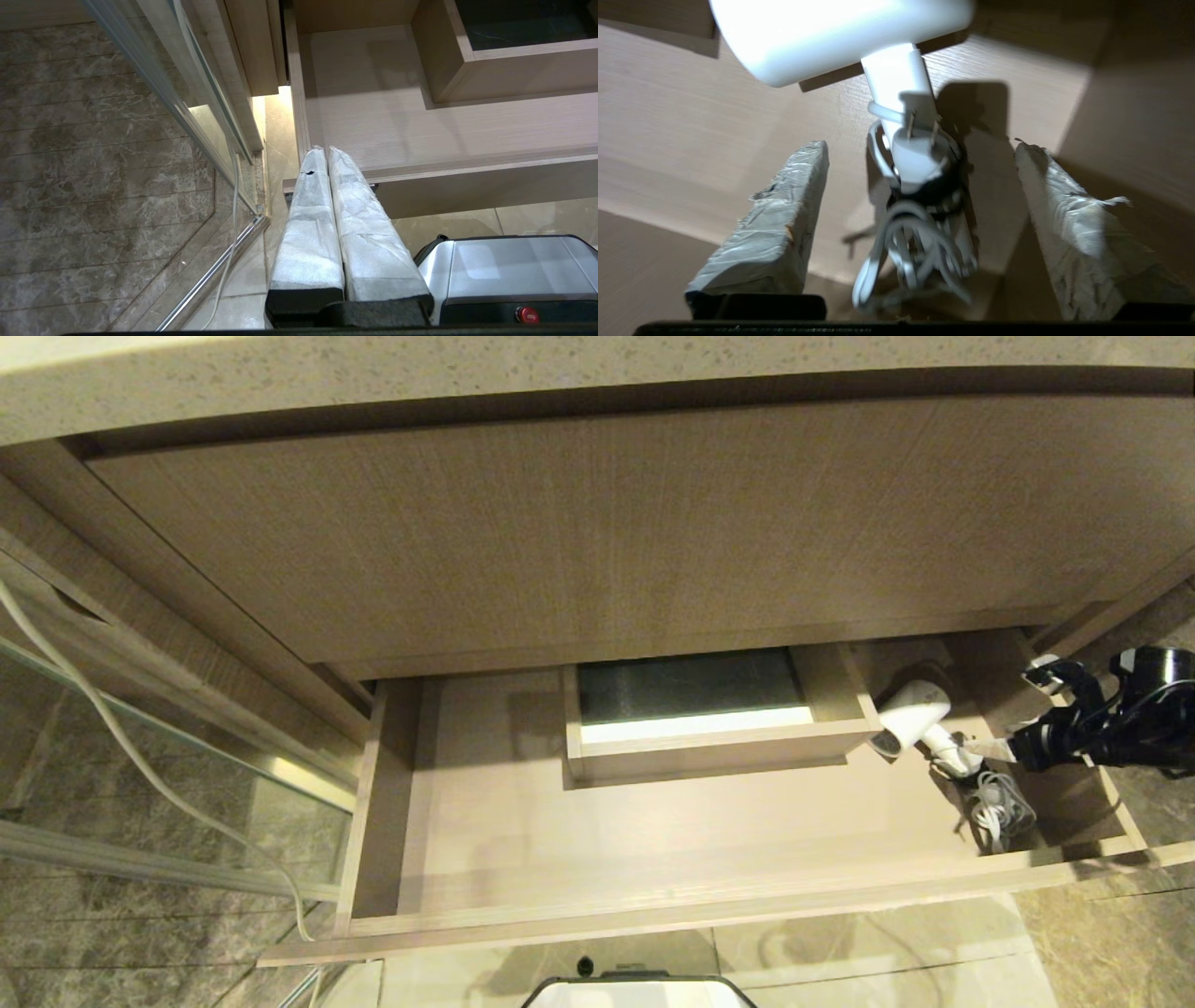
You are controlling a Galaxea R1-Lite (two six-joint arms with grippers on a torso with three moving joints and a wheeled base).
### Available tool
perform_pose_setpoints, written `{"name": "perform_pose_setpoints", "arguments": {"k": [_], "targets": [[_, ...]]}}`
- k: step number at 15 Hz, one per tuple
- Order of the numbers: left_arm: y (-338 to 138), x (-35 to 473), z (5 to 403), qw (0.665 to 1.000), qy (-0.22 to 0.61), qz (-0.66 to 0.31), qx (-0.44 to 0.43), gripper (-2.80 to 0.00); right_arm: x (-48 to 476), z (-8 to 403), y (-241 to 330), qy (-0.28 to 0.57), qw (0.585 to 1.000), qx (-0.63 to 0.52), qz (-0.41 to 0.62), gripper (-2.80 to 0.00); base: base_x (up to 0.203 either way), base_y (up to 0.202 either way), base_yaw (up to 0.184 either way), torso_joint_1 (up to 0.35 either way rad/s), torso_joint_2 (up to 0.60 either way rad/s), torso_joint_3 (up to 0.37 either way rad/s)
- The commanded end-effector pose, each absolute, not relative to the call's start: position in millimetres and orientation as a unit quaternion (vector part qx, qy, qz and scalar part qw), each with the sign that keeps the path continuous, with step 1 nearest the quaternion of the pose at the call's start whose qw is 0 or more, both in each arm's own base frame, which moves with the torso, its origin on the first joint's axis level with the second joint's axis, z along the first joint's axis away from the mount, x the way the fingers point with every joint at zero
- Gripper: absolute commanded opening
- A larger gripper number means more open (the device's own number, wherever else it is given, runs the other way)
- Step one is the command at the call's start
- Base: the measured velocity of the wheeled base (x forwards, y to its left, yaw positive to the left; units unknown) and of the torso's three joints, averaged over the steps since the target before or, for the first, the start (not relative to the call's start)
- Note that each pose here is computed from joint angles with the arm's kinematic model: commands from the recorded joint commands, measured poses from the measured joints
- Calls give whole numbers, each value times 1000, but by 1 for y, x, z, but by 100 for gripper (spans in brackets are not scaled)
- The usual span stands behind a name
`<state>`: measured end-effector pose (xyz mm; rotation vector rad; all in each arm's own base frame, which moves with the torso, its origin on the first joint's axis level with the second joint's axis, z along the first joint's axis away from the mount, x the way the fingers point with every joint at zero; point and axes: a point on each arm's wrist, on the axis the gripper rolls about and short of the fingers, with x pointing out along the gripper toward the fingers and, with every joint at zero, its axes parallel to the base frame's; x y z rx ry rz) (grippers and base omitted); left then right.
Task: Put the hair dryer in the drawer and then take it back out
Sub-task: Put it into the drawer, then close the drawer
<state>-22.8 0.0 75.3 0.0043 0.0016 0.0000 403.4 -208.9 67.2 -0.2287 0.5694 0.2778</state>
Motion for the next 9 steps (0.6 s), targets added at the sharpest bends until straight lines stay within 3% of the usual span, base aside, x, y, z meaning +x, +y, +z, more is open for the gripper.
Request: {"name": "perform_pose_setpoints", "arguments": {"k": [1,2,3,9], "targets": [[0,-23,75,1000,2,0,2,-280,378,105,-206,264,949,-118,122,0,0,0,0,0,0,0],[0,-23,75,1000,1,0,2,-280,363,118,-205,265,951,-113,114,0,0,0,0,0,0,0],[0,-23,75,1000,1,0,2,-280,349,131,-204,267,952,-108,106,-280,0,0,0,0,0,0],[0,-23,75,1000,1,0,2,-280,258,190,-161,331,936,-53,102,-280,0,0,0,0,0,0]]}}
